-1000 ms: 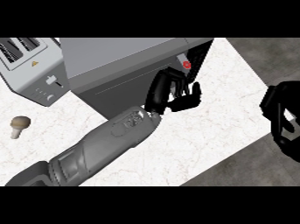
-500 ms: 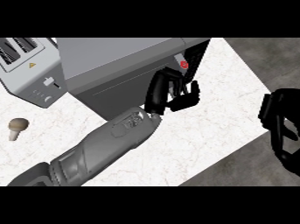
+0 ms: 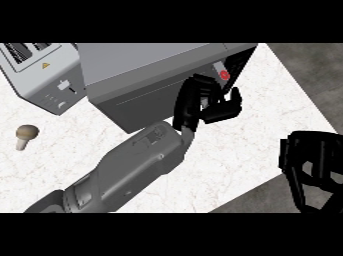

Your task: Pick up the milk, place it into the microwave and close the microwave

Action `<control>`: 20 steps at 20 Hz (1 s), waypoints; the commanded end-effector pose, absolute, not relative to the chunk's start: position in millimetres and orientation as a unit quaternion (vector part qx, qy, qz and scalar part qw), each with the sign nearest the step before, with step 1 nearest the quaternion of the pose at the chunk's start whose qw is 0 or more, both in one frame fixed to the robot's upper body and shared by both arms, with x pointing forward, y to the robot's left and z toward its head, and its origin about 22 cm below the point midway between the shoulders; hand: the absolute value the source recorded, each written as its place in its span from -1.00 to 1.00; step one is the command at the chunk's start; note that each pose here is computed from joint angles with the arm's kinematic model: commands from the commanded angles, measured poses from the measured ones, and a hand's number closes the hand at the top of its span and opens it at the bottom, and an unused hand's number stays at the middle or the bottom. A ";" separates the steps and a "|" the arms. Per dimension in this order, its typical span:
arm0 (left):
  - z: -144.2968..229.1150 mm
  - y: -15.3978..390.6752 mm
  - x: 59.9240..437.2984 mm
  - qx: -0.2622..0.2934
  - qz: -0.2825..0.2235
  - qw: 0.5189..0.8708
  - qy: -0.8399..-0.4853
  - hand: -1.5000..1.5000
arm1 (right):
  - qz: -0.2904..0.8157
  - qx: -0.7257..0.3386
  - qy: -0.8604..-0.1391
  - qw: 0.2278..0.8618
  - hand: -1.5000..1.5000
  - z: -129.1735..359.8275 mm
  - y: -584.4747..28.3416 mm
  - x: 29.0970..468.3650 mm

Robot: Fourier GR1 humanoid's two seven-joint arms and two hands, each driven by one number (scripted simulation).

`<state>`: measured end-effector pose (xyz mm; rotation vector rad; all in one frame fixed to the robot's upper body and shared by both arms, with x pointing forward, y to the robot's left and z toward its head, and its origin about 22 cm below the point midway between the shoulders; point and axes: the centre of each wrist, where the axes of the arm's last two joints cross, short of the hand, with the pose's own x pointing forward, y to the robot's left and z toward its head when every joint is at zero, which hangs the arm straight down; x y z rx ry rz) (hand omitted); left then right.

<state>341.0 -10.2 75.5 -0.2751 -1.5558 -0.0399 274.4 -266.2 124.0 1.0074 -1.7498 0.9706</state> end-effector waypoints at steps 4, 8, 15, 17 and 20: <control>58.3 19.2 360.9 -0.161 0.082 0.741 -0.647 1.00 | 0.366 0.437 -0.697 0.435 1.00 108.3 -252.0 253.4; 41.3 32.9 361.8 -0.175 0.085 0.748 -0.635 1.00 | 0.359 0.441 -0.697 0.438 1.00 102.9 -246.5 240.7; 23.6 46.2 362.3 -0.207 0.073 0.746 -0.629 1.00 | 0.339 0.447 -0.702 0.438 1.00 97.5 -232.1 219.9; 17.3 54.2 362.8 -0.213 0.071 0.746 -0.627 1.00 | 0.341 0.442 -0.706 0.436 1.00 100.0 -228.5 213.7; 16.2 54.7 364.6 -0.223 0.068 0.742 -0.629 1.00 | 0.335 0.443 -0.711 0.431 1.00 101.0 -222.4 205.4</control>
